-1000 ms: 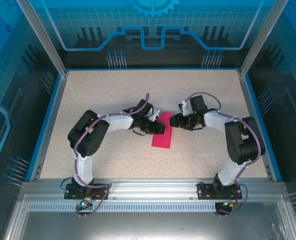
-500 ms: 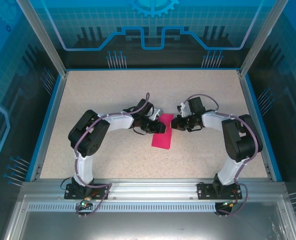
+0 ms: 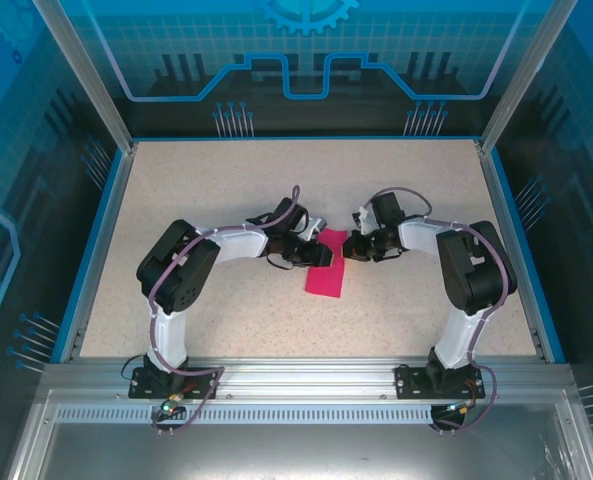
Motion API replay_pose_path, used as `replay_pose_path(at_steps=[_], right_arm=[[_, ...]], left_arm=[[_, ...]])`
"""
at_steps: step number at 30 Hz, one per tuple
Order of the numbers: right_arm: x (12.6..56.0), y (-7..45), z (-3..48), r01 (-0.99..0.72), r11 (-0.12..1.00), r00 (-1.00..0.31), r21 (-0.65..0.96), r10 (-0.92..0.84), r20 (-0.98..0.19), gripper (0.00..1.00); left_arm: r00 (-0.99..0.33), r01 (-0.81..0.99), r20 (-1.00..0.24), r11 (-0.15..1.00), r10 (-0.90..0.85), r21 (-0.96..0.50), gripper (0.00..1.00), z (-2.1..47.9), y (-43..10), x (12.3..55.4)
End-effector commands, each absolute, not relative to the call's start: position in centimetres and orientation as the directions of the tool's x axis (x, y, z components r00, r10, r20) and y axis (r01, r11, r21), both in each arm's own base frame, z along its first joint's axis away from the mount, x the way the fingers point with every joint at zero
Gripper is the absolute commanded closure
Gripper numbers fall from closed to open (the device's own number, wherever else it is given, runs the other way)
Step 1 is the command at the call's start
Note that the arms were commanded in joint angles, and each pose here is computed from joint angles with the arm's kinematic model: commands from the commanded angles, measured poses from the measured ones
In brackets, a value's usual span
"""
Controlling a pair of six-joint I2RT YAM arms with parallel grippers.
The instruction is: Fold a paper plane with a square sheet of paper (fold left side to right side)
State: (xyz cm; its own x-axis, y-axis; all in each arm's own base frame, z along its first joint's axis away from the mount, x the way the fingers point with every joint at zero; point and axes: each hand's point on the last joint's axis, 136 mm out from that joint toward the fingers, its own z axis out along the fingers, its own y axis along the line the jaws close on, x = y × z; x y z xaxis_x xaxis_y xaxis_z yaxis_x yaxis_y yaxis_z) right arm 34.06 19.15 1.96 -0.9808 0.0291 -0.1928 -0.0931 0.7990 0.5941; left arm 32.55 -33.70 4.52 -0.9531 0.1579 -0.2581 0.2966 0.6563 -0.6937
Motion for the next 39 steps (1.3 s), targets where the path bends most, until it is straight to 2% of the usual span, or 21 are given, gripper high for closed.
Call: replay_pose_path(at_steps=[1, 22, 39], right_arm=[[34.0, 19.6, 1.8, -0.112, 0.807, -0.982, 0.581, 0.000, -0.188, 0.95], [34.0, 19.7, 1.1, -0.106, 0.817, -0.985, 0.567, -0.007, -0.174, 0.94], [34.5, 19.7, 1.5, -0.118, 0.825, -0.984, 0.552, -0.022, -0.177, 0.94]], left_arm=[[-0.957, 0.282, -0.255, 0.663, 0.141, -0.693, 0.63, 4.7, -33.6, 33.2], [-0.965, 0.257, -0.215, 0.695, 0.149, -0.672, 0.63, 2.6, -33.2, 32.9], [-0.952, 0.291, -0.279, 0.661, 0.128, -0.691, 0.60, 6.5, -33.5, 33.2]])
